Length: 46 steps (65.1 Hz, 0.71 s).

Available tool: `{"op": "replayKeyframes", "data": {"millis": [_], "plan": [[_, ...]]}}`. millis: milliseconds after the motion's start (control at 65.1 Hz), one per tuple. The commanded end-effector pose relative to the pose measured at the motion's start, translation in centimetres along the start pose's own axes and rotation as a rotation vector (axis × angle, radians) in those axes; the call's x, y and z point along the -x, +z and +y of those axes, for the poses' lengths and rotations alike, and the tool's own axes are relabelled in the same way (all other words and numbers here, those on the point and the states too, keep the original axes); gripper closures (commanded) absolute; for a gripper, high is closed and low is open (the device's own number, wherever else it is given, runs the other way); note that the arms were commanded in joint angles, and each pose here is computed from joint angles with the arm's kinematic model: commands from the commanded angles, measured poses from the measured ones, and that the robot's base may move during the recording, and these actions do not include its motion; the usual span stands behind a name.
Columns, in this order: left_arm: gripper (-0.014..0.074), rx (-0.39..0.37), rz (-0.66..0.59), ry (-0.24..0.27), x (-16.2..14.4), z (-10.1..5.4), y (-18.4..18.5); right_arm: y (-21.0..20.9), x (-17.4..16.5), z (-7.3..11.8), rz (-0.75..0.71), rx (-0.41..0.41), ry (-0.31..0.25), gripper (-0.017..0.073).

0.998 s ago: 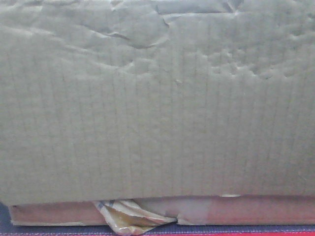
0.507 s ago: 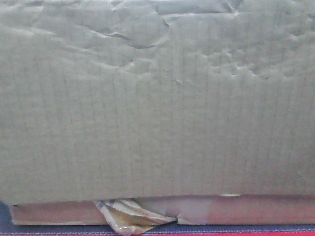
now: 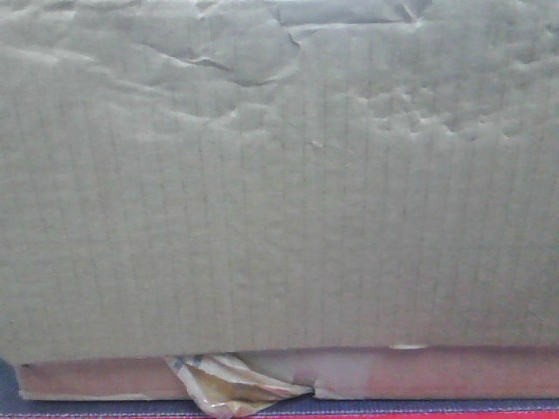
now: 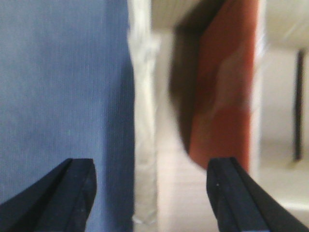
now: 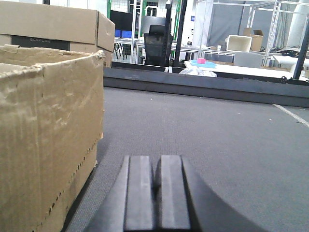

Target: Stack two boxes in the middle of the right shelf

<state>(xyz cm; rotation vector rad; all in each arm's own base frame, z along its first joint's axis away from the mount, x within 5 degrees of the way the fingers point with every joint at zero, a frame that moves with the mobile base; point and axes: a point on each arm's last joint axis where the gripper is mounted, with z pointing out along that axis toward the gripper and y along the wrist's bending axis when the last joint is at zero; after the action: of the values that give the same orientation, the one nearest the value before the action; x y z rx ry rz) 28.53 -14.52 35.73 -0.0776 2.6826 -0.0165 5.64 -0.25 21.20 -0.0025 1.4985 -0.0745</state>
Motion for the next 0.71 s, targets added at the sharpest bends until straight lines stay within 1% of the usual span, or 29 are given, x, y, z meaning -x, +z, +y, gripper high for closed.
{"op": "replayKeyframes", "data": {"millis": [0,77,169,230,415,614,691], "plan": [[0.0204,0.010,0.019,0.003,-0.50,0.22,0.49,-0.02,0.20,-0.04,-0.023,-0.007,0.003,0.0721],[0.0220,0.014,0.025,0.004,-0.63,0.25,0.67,-0.02,0.20,-0.04,-0.023,-0.007,0.003,0.0721],[0.0300,0.016,0.024,0.005,-0.62,0.26,0.67,-0.02,0.20,-0.04,-0.023,-0.007,0.003,0.0721],[0.0384,0.016,0.024,0.005,-0.62,0.26,0.67,-0.02,0.20,-0.04,-0.023,-0.007,0.003,0.0721],[0.0707,0.013,0.026,0.004,-0.64,0.24,0.67,-0.02,0.20,-0.04,-0.023,-0.007,0.003,0.0721],[0.0704,0.013,0.026,0.004,-0.64,0.24,0.67,-0.03,0.28,-0.05,-0.031,-0.007,0.003,0.0721],[0.0704,0.013,0.024,0.004,-0.60,0.24,0.63,-0.07,0.91,-0.08,-0.101,-0.011,0.003,0.0721]]}}
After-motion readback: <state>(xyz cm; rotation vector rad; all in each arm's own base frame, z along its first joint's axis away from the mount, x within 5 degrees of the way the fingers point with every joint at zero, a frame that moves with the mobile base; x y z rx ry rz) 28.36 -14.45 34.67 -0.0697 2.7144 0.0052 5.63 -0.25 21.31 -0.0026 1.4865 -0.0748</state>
